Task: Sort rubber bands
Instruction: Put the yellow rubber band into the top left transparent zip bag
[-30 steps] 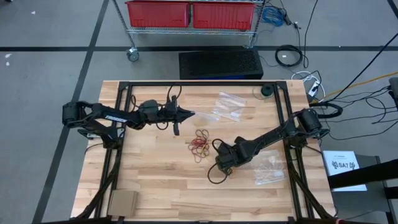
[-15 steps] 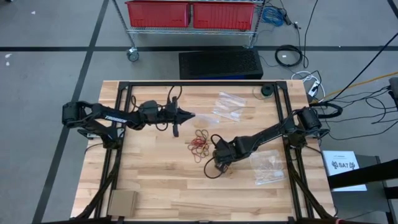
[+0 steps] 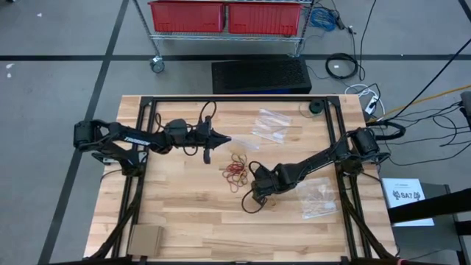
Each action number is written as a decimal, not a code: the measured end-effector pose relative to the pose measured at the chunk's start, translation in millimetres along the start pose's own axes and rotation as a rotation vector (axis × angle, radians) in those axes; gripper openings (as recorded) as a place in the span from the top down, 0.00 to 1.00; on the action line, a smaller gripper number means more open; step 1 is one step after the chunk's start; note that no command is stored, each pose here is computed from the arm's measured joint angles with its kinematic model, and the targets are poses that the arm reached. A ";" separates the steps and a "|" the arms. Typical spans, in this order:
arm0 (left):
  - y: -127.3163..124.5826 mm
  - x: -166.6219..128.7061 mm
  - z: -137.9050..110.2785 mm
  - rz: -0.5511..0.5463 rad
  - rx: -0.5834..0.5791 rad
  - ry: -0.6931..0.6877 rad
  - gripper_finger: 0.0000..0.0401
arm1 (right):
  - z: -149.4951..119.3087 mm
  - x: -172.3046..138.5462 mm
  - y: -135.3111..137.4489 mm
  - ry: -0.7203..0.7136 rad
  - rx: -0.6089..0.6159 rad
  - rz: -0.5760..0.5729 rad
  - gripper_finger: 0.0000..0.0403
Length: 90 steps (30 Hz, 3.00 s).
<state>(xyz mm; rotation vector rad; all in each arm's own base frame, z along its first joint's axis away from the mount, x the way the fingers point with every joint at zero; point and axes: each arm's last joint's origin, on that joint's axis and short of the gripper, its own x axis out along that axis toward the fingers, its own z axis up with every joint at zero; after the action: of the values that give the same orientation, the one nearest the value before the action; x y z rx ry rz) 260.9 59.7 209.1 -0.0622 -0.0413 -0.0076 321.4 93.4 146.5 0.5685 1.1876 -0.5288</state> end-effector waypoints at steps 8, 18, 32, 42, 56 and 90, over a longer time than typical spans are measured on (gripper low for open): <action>-1.4 -0.1 -0.1 -0.051 -0.001 0.004 1.00 | -9.3 -12.8 19.8 -0.021 0.107 0.095 0.90; -2.2 -0.1 -0.3 -0.079 -0.001 0.007 1.00 | -19.2 -17.8 37.5 -0.094 0.139 0.160 0.58; -2.0 -0.2 -0.1 -0.079 0.000 0.006 1.00 | -29.4 3.7 29.8 -0.023 0.091 0.015 0.84; -1.3 -0.4 0.0 -0.076 0.001 0.005 1.00 | -28.3 -12.5 21.3 0.016 0.101 -0.147 0.96; -1.5 -0.3 -0.2 -0.076 0.005 0.007 1.00 | -22.6 2.4 13.1 -0.011 0.173 -0.159 0.65; -1.5 -15.2 28.8 -0.059 0.035 -0.090 1.00 | 11.5 -80.7 12.7 -0.375 -0.159 0.067 1.00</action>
<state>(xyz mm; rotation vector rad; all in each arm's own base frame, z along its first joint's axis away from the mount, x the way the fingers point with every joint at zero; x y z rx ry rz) 244.5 60.1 237.4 -0.0258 -0.1330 -0.0632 314.6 102.1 228.2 0.3520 0.8416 -0.4556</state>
